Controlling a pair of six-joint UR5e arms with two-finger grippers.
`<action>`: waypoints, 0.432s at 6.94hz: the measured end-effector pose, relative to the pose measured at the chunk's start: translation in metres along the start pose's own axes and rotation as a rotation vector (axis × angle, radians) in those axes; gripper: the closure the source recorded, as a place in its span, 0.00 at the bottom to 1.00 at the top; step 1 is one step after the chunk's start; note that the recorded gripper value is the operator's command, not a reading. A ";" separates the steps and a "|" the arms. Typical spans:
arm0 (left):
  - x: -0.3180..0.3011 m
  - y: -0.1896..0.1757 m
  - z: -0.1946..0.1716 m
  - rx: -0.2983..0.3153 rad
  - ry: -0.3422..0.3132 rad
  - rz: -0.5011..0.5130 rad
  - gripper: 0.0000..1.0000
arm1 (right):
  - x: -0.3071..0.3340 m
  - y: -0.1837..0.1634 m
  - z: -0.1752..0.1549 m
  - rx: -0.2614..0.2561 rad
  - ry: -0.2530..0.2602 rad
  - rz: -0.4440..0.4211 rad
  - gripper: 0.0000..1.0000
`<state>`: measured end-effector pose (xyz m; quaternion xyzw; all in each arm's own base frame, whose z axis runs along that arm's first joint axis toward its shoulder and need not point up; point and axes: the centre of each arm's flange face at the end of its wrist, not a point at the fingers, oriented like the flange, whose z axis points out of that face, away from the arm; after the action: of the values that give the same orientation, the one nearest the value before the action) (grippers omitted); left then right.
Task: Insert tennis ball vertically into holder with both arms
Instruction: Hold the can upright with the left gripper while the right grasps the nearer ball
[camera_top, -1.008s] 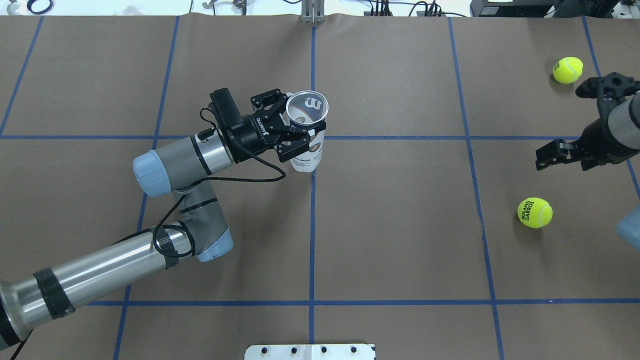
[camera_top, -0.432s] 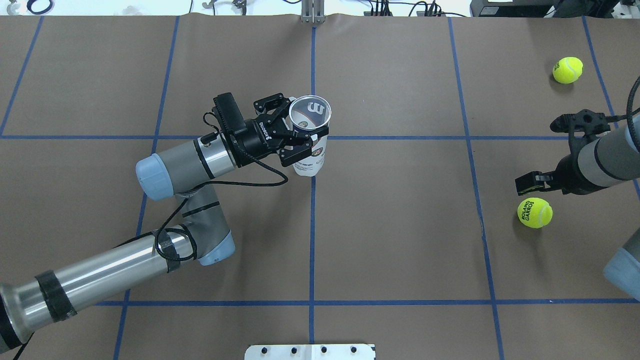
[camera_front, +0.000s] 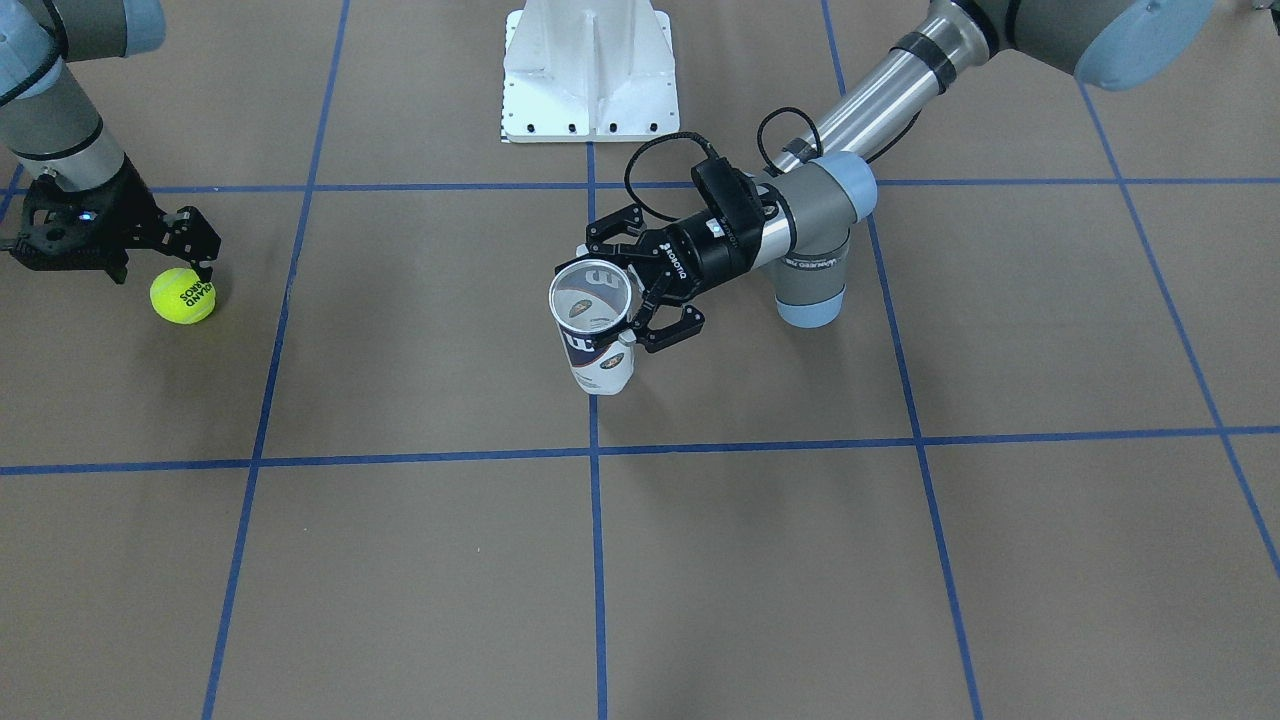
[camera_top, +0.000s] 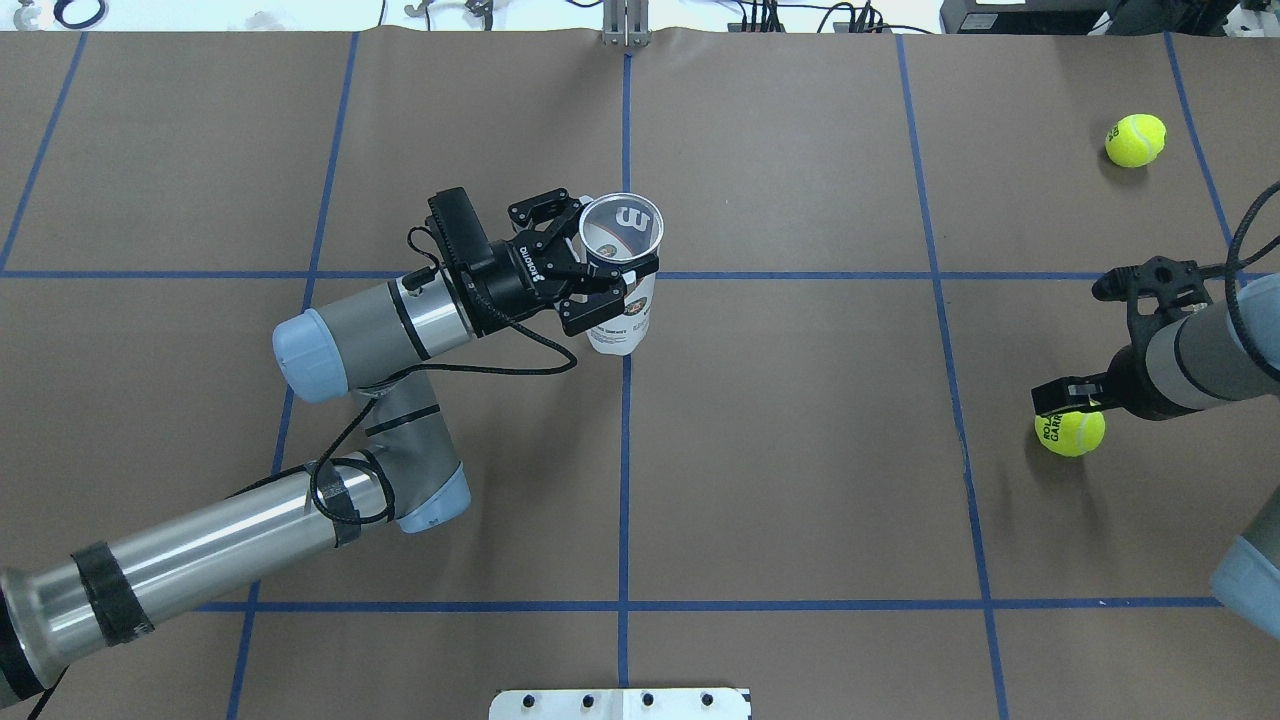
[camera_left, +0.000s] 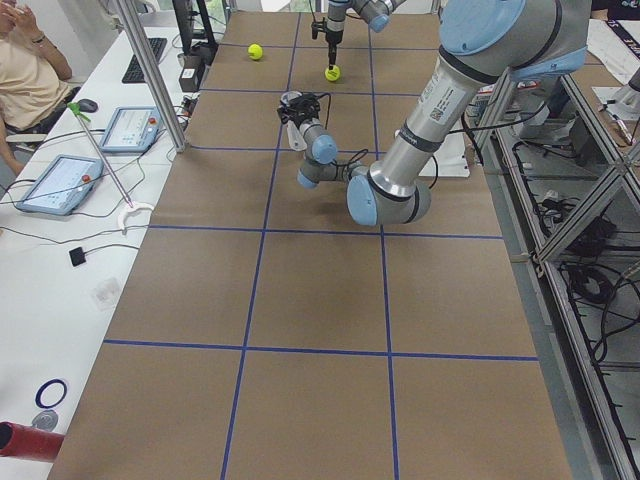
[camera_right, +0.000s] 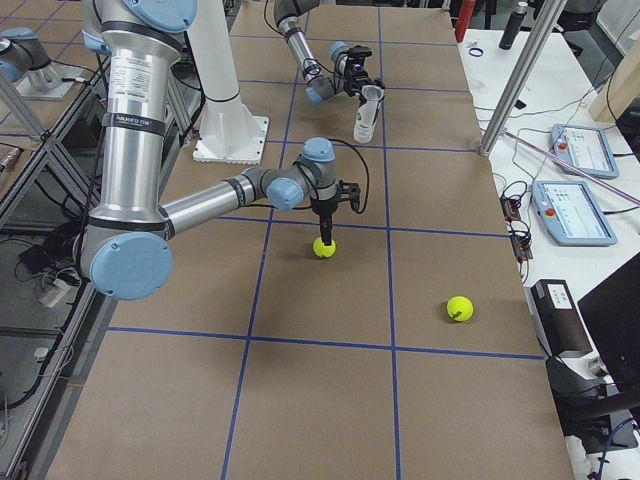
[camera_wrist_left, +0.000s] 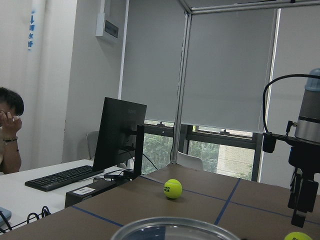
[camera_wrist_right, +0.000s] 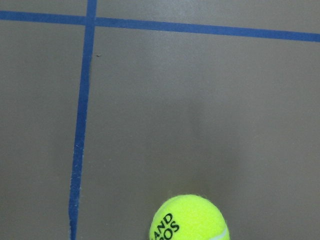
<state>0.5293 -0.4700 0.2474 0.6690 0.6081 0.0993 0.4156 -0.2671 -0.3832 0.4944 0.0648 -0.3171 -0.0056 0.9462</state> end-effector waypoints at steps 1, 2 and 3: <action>0.000 0.000 0.000 -0.001 0.000 0.000 0.18 | -0.002 0.004 0.011 0.003 0.026 -0.014 0.01; 0.000 0.001 0.000 -0.001 0.000 0.000 0.18 | -0.003 0.008 0.019 0.007 0.048 -0.027 0.02; 0.001 0.001 0.000 -0.001 0.001 0.000 0.18 | -0.005 0.011 0.027 0.011 0.066 -0.039 0.06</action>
<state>0.5298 -0.4694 0.2478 0.6687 0.6083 0.0997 0.4158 -0.2879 -0.3751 0.5141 0.0761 -0.2842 -0.0202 0.9555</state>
